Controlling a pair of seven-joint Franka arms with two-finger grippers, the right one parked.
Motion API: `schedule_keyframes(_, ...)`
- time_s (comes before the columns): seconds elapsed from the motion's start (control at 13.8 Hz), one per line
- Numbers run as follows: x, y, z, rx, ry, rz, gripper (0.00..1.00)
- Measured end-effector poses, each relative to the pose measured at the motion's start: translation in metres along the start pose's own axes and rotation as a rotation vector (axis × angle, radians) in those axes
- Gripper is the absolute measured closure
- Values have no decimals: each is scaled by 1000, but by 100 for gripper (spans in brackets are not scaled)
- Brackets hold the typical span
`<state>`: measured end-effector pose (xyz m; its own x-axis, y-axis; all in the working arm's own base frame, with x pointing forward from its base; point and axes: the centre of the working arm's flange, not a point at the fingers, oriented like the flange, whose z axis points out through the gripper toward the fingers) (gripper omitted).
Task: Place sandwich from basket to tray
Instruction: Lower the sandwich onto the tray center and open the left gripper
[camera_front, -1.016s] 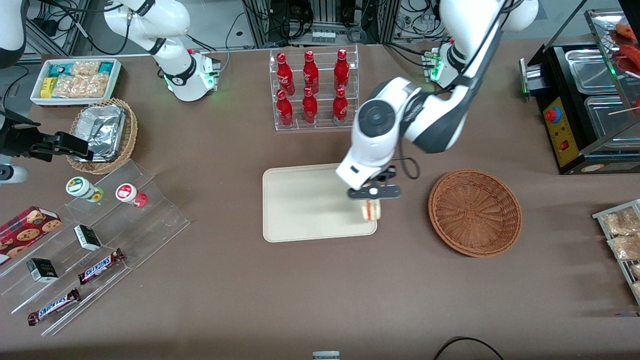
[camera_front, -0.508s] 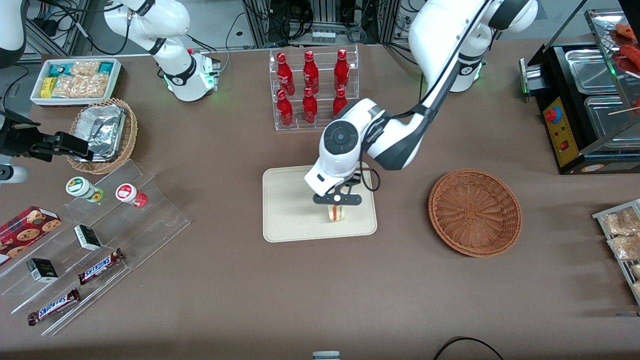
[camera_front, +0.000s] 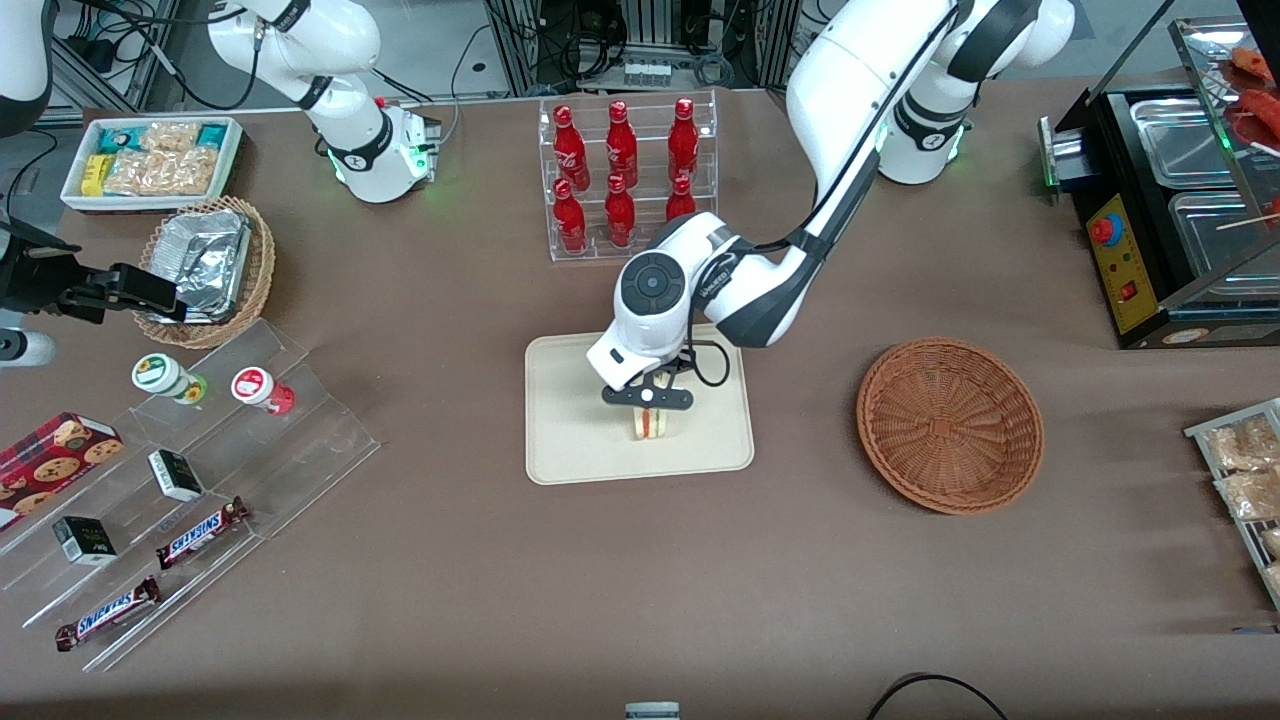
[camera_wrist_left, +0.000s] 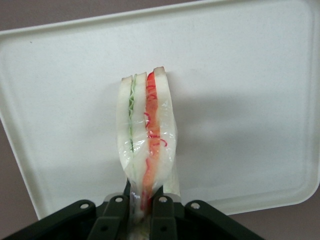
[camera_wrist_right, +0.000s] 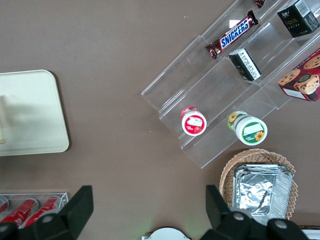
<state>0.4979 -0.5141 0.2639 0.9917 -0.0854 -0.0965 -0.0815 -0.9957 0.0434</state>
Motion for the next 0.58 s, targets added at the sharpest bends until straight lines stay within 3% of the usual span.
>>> schedule_keyframes(0.58,-8,10,26,9,-17,-19,85)
